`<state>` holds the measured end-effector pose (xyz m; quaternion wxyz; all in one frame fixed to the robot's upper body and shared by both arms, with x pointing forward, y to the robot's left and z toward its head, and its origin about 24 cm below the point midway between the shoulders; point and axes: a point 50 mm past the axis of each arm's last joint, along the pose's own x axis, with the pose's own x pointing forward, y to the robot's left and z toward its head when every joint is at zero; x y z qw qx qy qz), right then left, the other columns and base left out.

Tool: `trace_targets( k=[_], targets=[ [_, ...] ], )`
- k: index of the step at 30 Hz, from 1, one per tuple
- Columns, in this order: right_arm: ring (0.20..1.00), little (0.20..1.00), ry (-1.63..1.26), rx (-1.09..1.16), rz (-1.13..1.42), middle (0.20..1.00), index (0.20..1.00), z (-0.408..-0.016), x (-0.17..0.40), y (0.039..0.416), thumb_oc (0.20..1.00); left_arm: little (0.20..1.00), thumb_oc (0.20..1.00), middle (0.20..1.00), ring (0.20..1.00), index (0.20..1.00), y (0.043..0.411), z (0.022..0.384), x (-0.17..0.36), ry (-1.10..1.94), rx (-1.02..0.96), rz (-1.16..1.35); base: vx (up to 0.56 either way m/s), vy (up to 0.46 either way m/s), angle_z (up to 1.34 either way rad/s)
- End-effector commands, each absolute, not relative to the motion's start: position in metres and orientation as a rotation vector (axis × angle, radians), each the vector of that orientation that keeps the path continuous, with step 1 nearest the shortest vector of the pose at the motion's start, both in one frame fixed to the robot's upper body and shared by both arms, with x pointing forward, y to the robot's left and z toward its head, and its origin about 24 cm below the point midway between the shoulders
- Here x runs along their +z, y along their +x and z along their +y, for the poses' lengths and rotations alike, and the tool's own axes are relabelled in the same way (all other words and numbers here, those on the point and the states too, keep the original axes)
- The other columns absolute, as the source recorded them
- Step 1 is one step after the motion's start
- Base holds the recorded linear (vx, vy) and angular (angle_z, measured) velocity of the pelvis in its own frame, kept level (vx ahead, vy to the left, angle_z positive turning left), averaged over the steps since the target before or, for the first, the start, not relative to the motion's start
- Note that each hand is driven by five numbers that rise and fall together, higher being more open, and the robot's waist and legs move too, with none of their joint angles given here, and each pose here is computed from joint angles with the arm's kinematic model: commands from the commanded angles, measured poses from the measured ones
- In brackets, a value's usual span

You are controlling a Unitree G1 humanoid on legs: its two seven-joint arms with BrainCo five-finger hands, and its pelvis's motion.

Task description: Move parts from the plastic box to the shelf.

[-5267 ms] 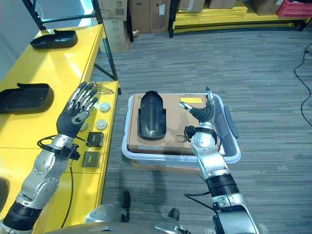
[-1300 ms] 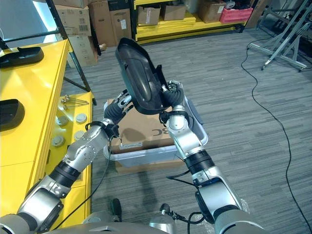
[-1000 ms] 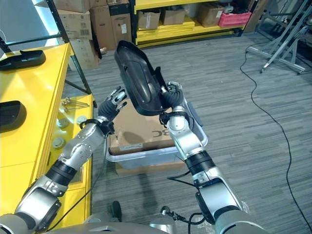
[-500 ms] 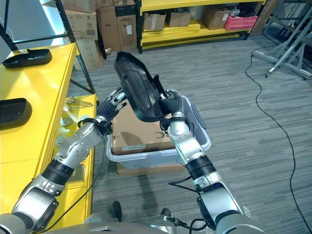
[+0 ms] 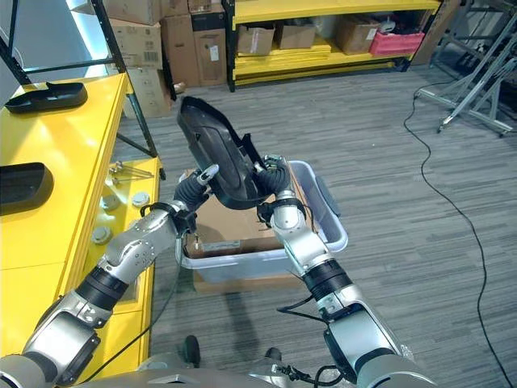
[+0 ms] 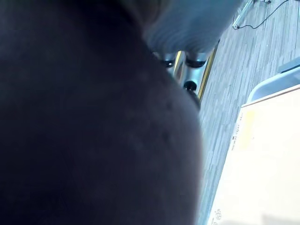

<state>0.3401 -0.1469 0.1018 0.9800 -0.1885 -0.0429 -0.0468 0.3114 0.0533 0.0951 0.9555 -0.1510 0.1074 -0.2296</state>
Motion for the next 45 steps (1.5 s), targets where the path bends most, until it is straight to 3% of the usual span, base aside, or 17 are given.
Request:
trace_targets(
  k=[1, 16, 17, 18, 29, 45],
  targets=[
    [0.200, 0.200, -0.352, -0.013, -0.260, 0.200, 0.200, -0.118, 0.138, 0.349, 0.200, 1.000, 1.000, 1.000, 1.000, 1.000, 0.310, 0.011, 0.116, -0.249, -0.626, 0.127, 0.00, 0.000, 0.00],
    [0.200, 0.200, -0.380, 0.005, -0.248, 0.200, 0.200, -0.117, 0.136, 0.345, 0.200, 1.000, 1.000, 1.000, 1.000, 1.000, 0.318, 0.029, 0.125, -0.041, -0.573, 0.009, 0.00, 0.000, 0.00],
    [0.200, 0.200, -0.380, 0.004, -0.247, 0.200, 0.200, -0.117, 0.135, 0.345, 0.200, 0.843, 0.843, 0.843, 0.843, 0.843, 0.318, 0.031, 0.127, -0.034, -0.579, -0.001, 0.00, 0.000, 0.00],
    [0.200, 0.200, -0.380, 0.003, -0.248, 0.200, 0.200, -0.117, 0.136, 0.346, 0.200, 0.200, 0.200, 0.200, 0.200, 0.200, 0.318, 0.031, 0.128, -0.027, -0.584, -0.011, 0.00, 0.000, 0.00],
    [0.200, 0.200, -0.349, 0.014, -0.252, 0.200, 0.200, -0.110, 0.135, 0.343, 0.200, 0.200, 0.200, 0.200, 0.200, 0.200, 0.306, 0.002, 0.120, -0.049, -0.675, 0.052, 0.00, 0.000, 0.00],
    [0.200, 0.200, -0.243, 0.002, -0.237, 0.200, 0.200, -0.106, 0.134, 0.342, 0.200, 0.200, 0.200, 0.200, 0.200, 0.200, 0.299, -0.013, 0.116, 0.003, -0.722, 0.028, 0.00, -0.003, -0.02]
  ],
)
